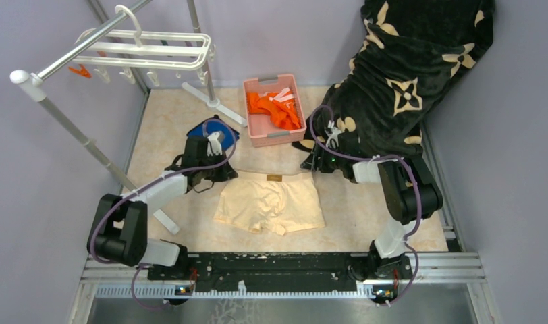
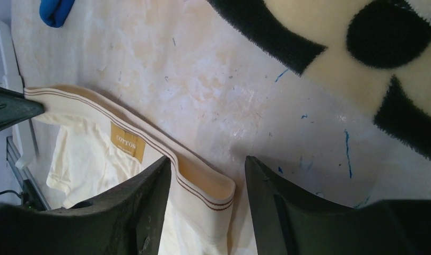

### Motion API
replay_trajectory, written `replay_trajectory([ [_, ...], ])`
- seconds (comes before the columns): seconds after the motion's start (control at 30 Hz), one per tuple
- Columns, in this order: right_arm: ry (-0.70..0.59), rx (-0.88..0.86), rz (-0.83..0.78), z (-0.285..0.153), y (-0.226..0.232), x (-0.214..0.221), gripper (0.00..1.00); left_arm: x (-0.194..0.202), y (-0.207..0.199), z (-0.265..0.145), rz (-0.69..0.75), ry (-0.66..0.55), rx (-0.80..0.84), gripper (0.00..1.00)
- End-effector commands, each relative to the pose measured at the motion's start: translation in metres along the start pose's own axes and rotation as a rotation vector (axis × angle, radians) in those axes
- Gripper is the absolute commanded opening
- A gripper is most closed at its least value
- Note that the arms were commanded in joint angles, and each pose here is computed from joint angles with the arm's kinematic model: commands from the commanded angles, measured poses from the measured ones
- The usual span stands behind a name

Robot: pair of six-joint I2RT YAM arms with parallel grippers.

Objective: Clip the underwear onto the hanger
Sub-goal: Flatten out the underwear at the center of the board.

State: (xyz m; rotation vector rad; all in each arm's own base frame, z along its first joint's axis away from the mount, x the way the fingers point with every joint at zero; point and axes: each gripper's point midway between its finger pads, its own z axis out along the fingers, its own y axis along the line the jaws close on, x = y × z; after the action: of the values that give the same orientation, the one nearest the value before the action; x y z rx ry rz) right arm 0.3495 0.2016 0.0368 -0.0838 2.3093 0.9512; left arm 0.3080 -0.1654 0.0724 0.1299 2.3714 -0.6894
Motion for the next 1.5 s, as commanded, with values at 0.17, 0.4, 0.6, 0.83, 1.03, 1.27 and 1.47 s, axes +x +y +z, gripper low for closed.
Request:
replay_trajectory([
  [0.17, 0.02, 0.018, -0.007, -0.002, -0.007, 0.005, 0.54, 0.031, 0.04, 0.009, -0.184, 0.035, -0.076, 0.0],
  [0.4, 0.038, 0.022, -0.013, -0.004, -0.008, 0.011, 0.54, 0.036, 0.074, 0.013, -0.202, 0.038, -0.202, 0.0],
  [0.6, 0.055, -0.007, -0.008, -0.003, -0.004, 0.013, 0.54, 0.043, 0.09, 0.019, -0.211, 0.077, -0.263, 0.0],
  [0.83, 0.088, -0.01, 0.008, -0.009, -0.003, 0.028, 0.53, 0.048, 0.097, 0.021, -0.234, 0.093, -0.298, 0.0],
  [1.03, 0.115, 0.004, 0.04, -0.01, -0.005, 0.039, 0.51, 0.049, 0.098, 0.022, -0.24, 0.099, -0.298, 0.0],
  [1.27, 0.133, 0.058, 0.082, -0.003, -0.013, 0.045, 0.46, 0.049, 0.098, 0.021, -0.241, 0.098, -0.296, 0.0],
  [1.47, 0.152, 0.062, 0.095, 0.0, -0.012, 0.05, 0.44, 0.049, 0.099, 0.021, -0.244, 0.098, -0.297, 0.0],
])
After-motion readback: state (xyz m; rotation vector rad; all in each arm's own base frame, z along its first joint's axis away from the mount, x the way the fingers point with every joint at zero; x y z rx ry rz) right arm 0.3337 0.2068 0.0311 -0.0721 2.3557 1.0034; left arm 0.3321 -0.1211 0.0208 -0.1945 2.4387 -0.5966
